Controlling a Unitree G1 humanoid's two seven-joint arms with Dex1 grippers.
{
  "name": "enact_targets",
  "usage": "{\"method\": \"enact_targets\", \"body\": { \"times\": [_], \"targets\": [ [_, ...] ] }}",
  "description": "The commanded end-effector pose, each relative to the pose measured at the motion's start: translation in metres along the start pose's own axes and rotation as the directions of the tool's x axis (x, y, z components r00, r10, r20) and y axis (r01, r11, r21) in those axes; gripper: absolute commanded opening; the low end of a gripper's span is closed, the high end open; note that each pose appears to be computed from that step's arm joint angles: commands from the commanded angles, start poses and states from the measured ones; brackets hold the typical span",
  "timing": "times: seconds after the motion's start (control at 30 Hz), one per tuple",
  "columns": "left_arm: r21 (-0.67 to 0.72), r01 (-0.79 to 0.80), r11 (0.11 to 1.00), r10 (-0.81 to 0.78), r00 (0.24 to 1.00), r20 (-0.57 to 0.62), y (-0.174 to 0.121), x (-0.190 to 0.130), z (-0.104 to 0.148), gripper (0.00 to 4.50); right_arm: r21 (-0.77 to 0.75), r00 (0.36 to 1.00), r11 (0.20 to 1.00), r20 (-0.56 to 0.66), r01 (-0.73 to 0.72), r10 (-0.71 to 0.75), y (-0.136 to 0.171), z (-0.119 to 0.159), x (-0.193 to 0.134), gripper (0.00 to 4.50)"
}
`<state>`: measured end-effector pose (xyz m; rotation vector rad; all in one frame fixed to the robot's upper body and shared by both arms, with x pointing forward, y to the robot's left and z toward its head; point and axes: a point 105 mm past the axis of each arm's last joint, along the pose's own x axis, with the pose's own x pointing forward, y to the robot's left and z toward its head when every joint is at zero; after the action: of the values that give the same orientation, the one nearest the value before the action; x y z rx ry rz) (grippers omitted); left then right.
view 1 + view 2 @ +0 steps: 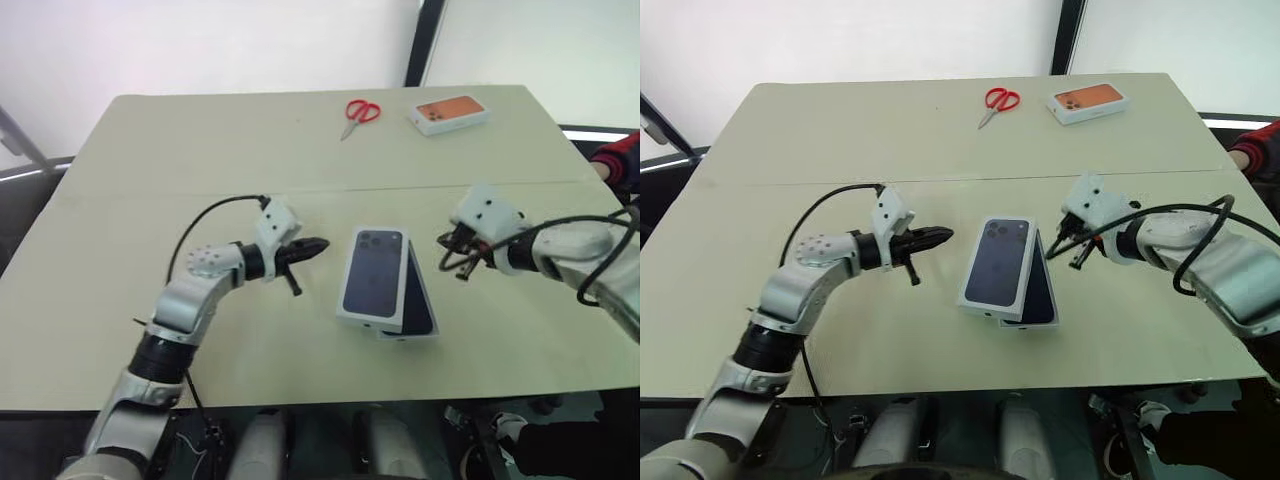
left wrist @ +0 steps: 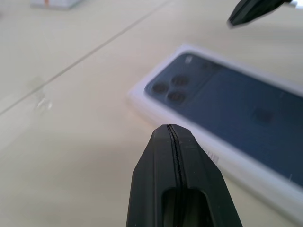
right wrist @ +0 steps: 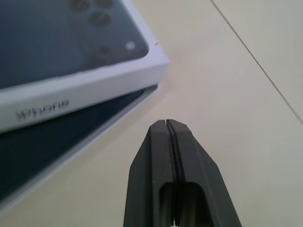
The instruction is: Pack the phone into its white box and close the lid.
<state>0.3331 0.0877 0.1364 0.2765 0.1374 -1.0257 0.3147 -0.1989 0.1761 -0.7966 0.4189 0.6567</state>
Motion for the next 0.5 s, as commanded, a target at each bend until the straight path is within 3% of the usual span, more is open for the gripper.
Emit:
{"method": "enact_targets", "body": {
  "times": [0.03, 0.17, 0.5],
  "targets": [
    [0.078, 0.061, 0.995, -0.057, 0.997, -0.055, -0.010, -0.004, -0.003, 0.00, -0.117, 1.000, 0.993, 0.010, 0.000, 0.001, 0.002, 0.007, -0.003, 0.05],
    [0.085, 0.123, 0.989, -0.113, 0.987, -0.113, -0.020, 0.003, -0.013, 0.00, -0.149, 0.999, 0.988, 0.024, -0.045, 0.049, 0.013, 0.011, -0.001, 0.05],
    [0.118, 0.231, 0.966, -0.216, 0.968, -0.130, -0.044, 0.037, -0.008, 0.00, -0.175, 0.996, 0.982, 0.045, -0.074, 0.083, 0.029, 0.018, 0.006, 0.05]
  ]
}}
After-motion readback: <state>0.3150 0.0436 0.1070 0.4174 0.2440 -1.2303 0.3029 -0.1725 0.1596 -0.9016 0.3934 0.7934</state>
